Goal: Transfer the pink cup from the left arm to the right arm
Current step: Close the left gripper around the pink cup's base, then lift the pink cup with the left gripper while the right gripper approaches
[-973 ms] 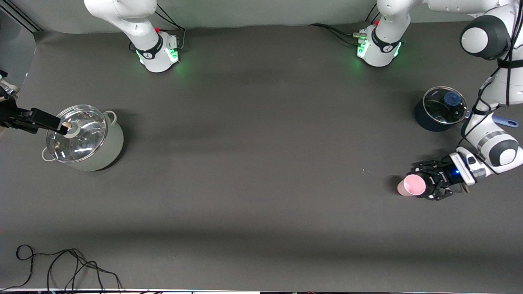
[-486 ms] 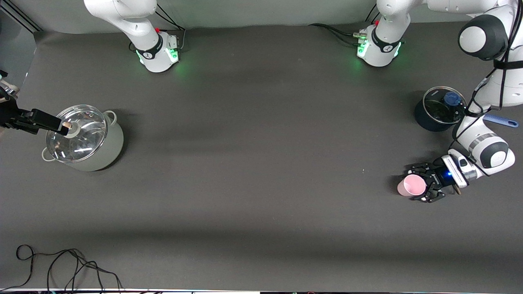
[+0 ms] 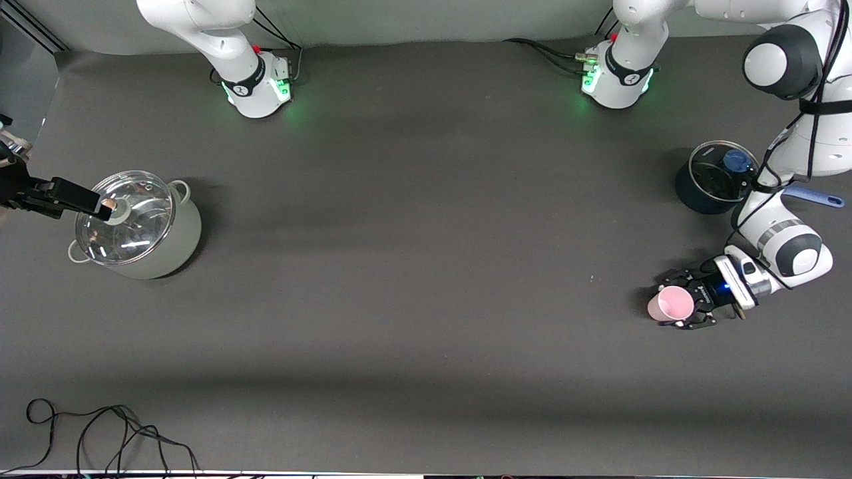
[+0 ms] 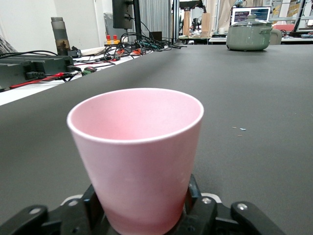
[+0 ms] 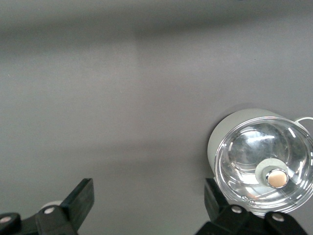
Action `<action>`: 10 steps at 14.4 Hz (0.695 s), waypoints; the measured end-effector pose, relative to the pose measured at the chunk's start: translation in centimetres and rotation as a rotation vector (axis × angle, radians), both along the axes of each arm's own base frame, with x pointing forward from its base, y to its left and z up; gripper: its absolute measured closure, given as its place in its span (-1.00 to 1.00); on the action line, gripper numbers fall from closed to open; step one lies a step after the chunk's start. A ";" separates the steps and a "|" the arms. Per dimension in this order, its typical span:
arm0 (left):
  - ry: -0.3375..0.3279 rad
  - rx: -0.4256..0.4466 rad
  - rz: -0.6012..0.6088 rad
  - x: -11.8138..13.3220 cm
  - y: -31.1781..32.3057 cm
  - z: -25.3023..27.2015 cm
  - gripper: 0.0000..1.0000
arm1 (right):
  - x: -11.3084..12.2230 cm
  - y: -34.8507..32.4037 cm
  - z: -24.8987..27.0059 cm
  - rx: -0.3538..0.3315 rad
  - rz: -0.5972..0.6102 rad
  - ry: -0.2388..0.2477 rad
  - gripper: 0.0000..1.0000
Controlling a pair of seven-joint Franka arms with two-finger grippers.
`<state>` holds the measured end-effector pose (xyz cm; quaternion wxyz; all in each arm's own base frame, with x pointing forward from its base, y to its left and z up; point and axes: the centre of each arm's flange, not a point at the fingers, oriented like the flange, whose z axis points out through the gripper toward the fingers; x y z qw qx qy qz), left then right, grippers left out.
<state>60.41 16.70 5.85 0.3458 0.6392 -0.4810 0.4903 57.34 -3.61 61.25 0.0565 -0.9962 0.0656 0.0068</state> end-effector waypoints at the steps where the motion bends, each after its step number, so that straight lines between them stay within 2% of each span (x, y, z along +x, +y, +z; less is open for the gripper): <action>1: 0.001 -0.002 0.004 0.0 -0.1 0.0 -0.30 | 0.0 0.0 0.0 0.000 0.000 0.000 -1.00; 5: 0.054 -0.003 0.028 1.0 -0.6 1.3 -0.30 | 0.0 0.0 0.0 0.000 0.000 0.000 -1.00; 10: 0.142 0.033 0.038 5.0 -5.7 8.9 -0.30 | -0.1 -0.8 0.0 -0.001 -0.014 0.003 -1.00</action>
